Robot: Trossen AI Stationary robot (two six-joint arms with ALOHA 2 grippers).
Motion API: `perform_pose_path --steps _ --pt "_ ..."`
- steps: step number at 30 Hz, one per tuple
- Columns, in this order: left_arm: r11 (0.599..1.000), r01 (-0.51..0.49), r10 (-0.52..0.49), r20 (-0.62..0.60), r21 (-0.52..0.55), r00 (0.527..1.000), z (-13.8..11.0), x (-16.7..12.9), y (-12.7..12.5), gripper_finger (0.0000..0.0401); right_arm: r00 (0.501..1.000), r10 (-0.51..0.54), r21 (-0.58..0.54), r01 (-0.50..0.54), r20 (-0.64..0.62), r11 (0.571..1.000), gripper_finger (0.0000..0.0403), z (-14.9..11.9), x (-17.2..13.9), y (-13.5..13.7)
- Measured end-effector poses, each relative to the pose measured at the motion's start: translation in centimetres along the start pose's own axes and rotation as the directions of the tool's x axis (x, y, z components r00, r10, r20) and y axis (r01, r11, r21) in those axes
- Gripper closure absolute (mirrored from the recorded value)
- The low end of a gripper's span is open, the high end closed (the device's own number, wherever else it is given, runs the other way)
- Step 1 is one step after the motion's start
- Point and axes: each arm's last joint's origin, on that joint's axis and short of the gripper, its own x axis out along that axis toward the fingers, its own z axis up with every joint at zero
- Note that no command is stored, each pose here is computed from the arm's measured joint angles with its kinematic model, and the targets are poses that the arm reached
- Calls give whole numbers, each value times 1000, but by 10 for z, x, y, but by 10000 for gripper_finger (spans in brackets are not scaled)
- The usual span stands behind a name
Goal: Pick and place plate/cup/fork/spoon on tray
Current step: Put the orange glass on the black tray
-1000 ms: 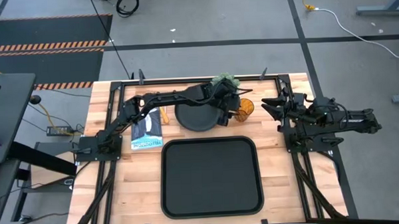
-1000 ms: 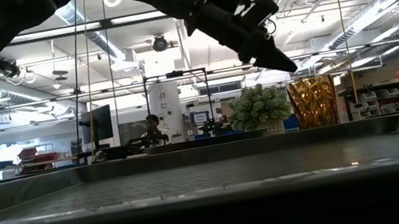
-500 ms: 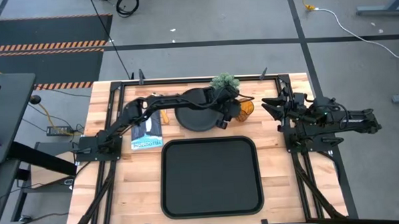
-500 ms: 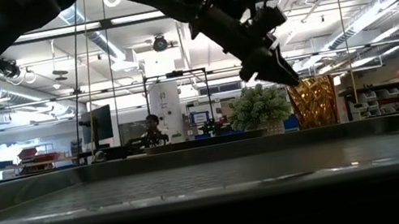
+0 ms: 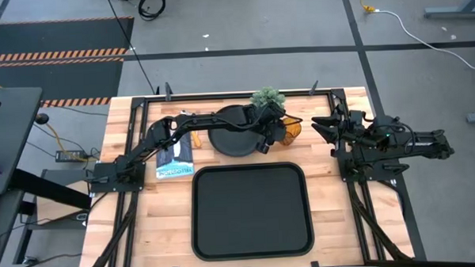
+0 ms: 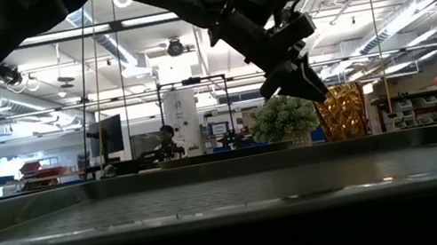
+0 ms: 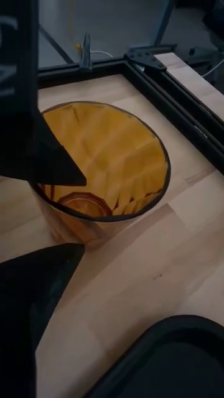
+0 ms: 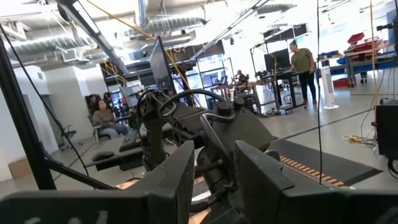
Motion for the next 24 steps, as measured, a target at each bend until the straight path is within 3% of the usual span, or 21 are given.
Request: perform_pose_path --steps 19,24 --pt "999 -3 4 -12 40 1000 0 0 0 377 1000 0 0 0 0 1000 282 0 0 0" --pt "999 31 -31 -5 26 1000 -1 0 -2 386 1000 1 0 -1 1 1000 282 0 0 0"
